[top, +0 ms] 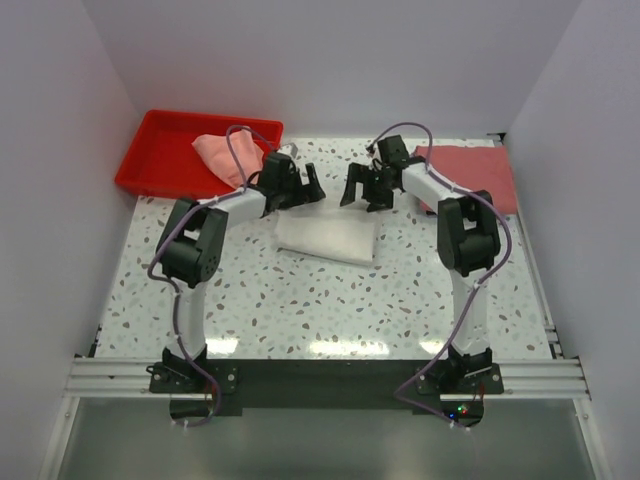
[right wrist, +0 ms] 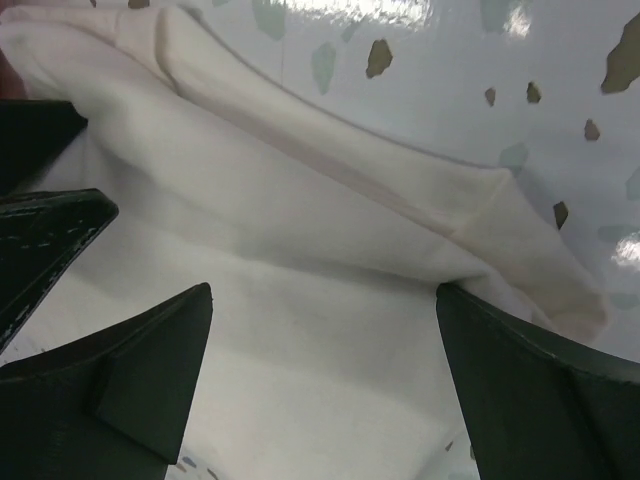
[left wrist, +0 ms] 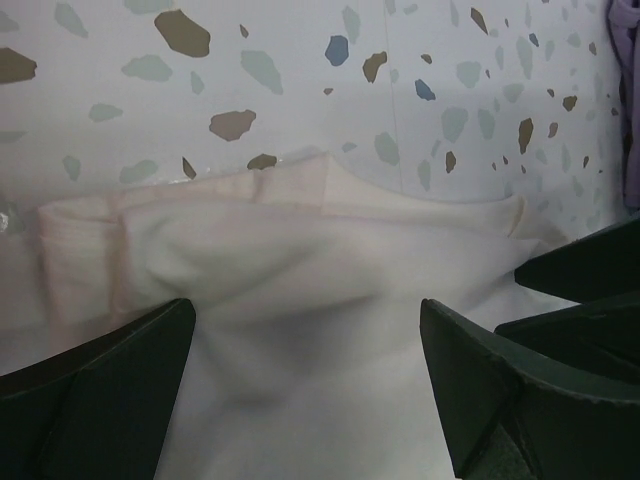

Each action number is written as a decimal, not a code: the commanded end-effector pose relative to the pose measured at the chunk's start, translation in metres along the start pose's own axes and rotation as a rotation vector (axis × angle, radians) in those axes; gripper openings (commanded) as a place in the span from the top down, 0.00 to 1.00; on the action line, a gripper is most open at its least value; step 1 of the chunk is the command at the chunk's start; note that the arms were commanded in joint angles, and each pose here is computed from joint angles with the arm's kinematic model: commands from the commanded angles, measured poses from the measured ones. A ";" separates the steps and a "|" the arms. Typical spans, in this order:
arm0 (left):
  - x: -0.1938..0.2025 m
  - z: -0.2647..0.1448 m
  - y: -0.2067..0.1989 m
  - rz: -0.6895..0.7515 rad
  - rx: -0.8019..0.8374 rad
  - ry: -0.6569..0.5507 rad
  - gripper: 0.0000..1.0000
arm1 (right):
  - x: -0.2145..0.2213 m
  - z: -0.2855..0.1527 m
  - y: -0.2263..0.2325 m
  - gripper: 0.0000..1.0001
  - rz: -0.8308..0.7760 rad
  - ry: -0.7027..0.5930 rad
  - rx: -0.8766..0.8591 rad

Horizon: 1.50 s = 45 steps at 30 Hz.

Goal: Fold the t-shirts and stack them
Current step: Fold the tshirt

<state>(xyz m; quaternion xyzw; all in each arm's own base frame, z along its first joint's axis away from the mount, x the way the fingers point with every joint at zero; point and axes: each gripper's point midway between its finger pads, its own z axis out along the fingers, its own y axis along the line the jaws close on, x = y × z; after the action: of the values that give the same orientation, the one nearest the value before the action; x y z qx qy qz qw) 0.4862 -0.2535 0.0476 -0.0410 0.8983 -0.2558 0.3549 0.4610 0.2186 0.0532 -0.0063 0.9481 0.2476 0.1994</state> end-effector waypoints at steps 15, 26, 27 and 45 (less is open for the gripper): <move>-0.057 0.016 -0.013 0.044 0.017 -0.140 0.00 | -0.051 -0.006 -0.020 0.01 -0.054 -0.059 0.087; -0.080 -0.094 -0.101 0.098 0.294 -0.275 0.00 | -0.041 -0.113 0.070 0.01 -0.092 -0.232 -0.229; -0.053 -0.092 -0.096 0.098 0.298 -0.226 0.00 | -0.016 -0.101 0.060 0.01 -0.062 -0.182 -0.229; 0.077 -0.080 -0.051 0.009 0.333 0.004 0.00 | 0.096 -0.035 0.030 0.01 0.062 0.012 -0.246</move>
<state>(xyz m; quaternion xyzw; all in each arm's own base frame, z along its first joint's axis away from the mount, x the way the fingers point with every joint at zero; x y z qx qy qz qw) 0.3710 -0.2825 0.0777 0.0217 0.8523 -0.3837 0.3549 0.3464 0.2404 0.0645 -0.0095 0.9123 0.3759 0.1624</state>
